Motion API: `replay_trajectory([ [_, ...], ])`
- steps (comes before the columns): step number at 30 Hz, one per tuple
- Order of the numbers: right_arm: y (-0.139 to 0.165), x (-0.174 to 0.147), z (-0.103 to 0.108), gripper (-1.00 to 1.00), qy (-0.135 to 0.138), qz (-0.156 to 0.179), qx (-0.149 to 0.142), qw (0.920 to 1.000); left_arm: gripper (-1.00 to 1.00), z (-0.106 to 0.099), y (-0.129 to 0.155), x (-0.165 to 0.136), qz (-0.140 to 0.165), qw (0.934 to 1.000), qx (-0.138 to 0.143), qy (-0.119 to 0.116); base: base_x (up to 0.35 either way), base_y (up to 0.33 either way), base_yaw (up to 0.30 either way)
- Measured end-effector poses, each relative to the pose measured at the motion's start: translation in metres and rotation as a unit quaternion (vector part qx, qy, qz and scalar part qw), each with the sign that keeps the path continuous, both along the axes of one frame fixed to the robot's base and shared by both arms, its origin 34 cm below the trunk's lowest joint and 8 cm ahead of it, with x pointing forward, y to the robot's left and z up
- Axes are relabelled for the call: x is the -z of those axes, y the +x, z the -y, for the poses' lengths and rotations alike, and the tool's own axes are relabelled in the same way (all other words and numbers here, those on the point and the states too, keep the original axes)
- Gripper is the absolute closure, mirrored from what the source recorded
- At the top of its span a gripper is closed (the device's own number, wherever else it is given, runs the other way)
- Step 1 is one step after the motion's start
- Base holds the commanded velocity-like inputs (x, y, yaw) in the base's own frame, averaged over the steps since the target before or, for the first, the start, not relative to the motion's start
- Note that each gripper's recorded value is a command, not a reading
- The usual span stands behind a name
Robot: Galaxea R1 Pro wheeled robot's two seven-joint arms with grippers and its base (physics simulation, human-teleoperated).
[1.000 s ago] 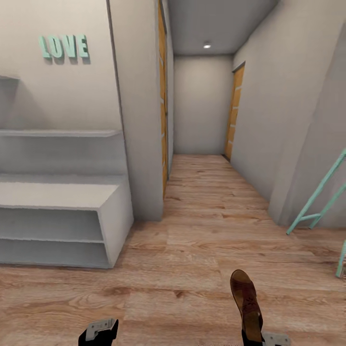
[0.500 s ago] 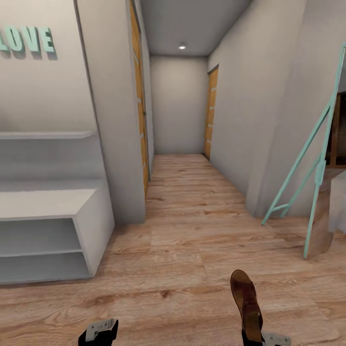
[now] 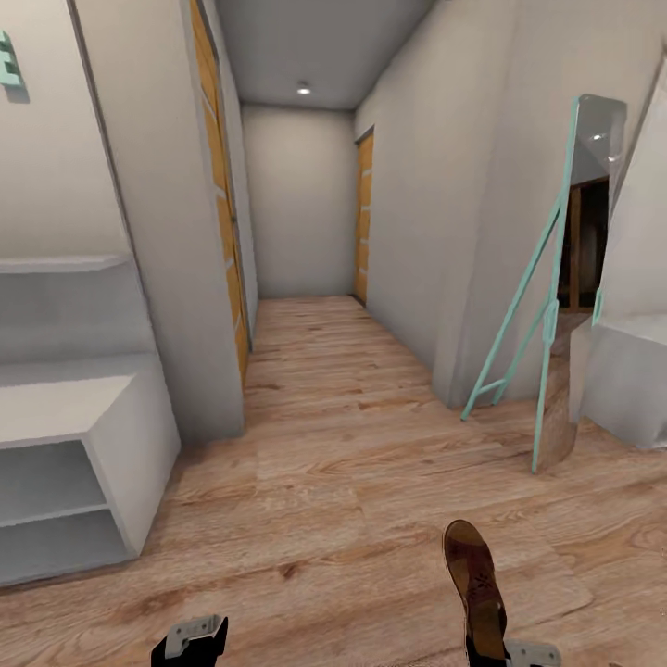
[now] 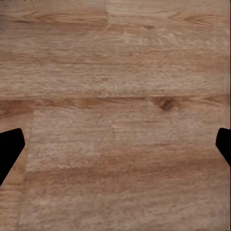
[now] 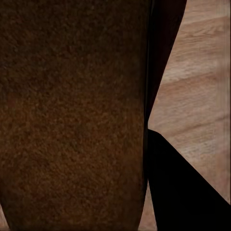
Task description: Pick up the two gym shoes and the two sandals from the corridor floor and place them onto the hallstand (shoe rack) in the corridor, making sure they are on the rack and not on the floor. Arrange them so the two gym shoes are next to each other and the two sandals are next to each other.
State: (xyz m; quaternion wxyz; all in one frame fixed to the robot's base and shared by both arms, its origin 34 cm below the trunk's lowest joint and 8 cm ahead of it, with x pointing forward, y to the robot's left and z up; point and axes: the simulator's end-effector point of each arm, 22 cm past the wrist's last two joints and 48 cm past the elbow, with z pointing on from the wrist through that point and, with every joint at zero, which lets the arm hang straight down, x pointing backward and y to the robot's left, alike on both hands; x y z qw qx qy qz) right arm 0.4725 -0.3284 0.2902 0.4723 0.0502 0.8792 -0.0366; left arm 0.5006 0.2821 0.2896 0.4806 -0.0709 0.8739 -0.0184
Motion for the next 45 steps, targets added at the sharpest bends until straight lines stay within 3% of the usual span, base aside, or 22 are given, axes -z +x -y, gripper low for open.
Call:
replay_trajectory([
  [45,-0.0005,0.0005,0.0000,1.00,0.000,-0.001,0.000,1.0000,-1.00,0.0001,-0.0003,0.0002,0.000,1.0000,0.000,0.000,0.000,0.000,-0.283],
])
